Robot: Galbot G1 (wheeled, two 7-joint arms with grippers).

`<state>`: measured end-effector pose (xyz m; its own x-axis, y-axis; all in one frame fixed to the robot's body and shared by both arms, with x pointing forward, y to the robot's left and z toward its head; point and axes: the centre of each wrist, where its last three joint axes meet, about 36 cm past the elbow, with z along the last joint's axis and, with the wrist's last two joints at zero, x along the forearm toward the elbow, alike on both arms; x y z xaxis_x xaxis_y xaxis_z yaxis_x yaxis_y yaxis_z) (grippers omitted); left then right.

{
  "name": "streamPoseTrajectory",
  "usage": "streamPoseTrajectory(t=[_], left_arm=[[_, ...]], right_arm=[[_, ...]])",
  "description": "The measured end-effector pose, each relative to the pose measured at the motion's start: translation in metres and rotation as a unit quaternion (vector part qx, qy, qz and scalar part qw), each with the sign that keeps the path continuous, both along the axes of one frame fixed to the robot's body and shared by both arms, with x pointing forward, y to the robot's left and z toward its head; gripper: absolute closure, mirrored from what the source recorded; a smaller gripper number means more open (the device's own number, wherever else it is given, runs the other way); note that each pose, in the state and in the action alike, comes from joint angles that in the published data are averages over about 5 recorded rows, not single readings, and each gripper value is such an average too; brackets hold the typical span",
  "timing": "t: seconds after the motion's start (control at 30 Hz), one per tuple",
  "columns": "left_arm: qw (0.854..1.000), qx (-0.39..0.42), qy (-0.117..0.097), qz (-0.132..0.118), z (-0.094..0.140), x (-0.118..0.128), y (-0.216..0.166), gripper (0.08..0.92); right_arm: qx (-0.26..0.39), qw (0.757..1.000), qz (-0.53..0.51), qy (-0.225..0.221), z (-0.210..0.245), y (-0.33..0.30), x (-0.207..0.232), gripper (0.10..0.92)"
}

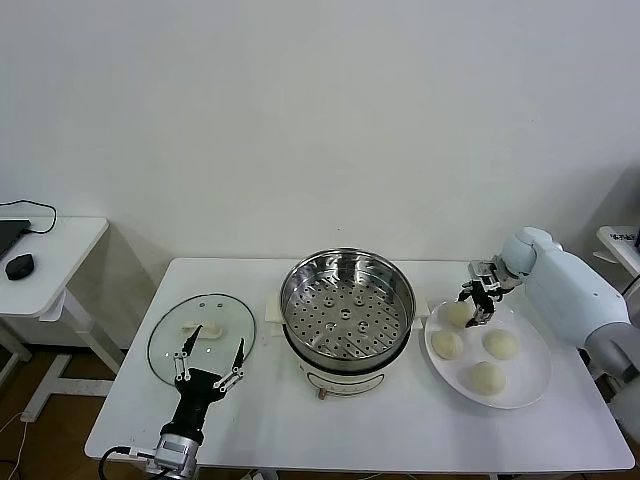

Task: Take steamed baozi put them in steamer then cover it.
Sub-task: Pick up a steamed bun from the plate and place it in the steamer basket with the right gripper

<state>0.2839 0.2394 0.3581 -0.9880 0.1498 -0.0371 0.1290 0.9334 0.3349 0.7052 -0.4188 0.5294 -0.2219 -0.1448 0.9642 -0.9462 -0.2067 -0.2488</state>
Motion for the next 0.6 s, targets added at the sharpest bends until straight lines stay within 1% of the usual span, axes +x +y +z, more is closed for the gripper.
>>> streamPoseTrajectory(t=[0.13,0.27,0.47,0.6], left_arm=[[1.000,0.000,-0.001,-0.001,0.001,0.000,-0.001,0.177],[1.000,-0.001,-0.003,-0.001,0.003,-0.001,-0.001,0.177],[1.000,-0.004,-0.008,-0.001,0.005,-0.001,-0.001,0.177],[1.000,-0.005,-0.010,0.000,0.006,-0.001,0.000,0.177]], right_arm=[[-0.002,0.997,0.076,-0.027,0.046,0.025,0.006,0.327],[-0.010,0.985,0.166,-0.051,0.091,0.060,0.010,0.327],[-0.029,0.951,0.296,-0.079,0.145,0.125,0.009,0.332],[-0.049,0.922,0.375,-0.087,0.164,0.171,0.003,0.335]])
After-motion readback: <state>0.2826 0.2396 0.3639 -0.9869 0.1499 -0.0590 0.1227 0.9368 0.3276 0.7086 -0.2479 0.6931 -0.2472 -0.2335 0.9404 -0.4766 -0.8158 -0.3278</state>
